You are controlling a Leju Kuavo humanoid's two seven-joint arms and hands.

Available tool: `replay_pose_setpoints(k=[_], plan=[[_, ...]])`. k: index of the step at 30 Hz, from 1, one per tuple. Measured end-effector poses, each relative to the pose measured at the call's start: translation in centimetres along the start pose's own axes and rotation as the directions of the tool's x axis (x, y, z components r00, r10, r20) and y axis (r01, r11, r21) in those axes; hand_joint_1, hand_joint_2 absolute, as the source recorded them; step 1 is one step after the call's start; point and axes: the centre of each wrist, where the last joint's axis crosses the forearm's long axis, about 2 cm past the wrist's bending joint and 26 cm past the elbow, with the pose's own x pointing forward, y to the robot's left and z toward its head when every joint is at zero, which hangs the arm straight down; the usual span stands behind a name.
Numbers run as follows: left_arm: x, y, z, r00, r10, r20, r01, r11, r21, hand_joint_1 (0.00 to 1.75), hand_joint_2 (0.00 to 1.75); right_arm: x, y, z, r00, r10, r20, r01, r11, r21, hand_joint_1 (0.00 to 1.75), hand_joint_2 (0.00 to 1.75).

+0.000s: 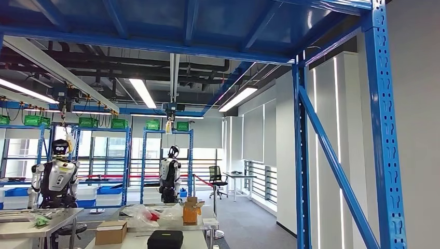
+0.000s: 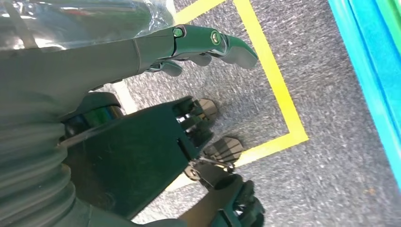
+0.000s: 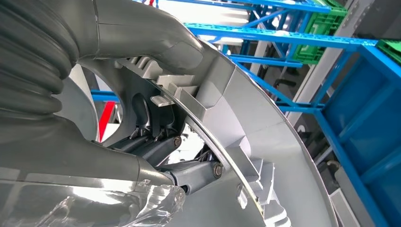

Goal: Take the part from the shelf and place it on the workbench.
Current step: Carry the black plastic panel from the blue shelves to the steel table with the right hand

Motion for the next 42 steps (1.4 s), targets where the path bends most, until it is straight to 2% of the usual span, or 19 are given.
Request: replay_pose_setpoints(k=[9, 42], plan=[[0.03, 0.01, -0.01, 0.998, 0.068, 0.000, -0.068, 0.997, 0.020, 0.00, 1.75, 0.09, 0.02, 0.15, 1.000, 0.006, -0.004, -0.006, 0.999, -0.043, 1.75, 1.75], [0.46, -0.07, -0.09, 0.994, 0.103, -0.023, -0.103, 0.995, 0.009, 0.00, 1.75, 0.18, 0.08, 0.26, 0.999, 0.023, -0.024, -0.025, 0.996, -0.088, 1.75, 1.75]])
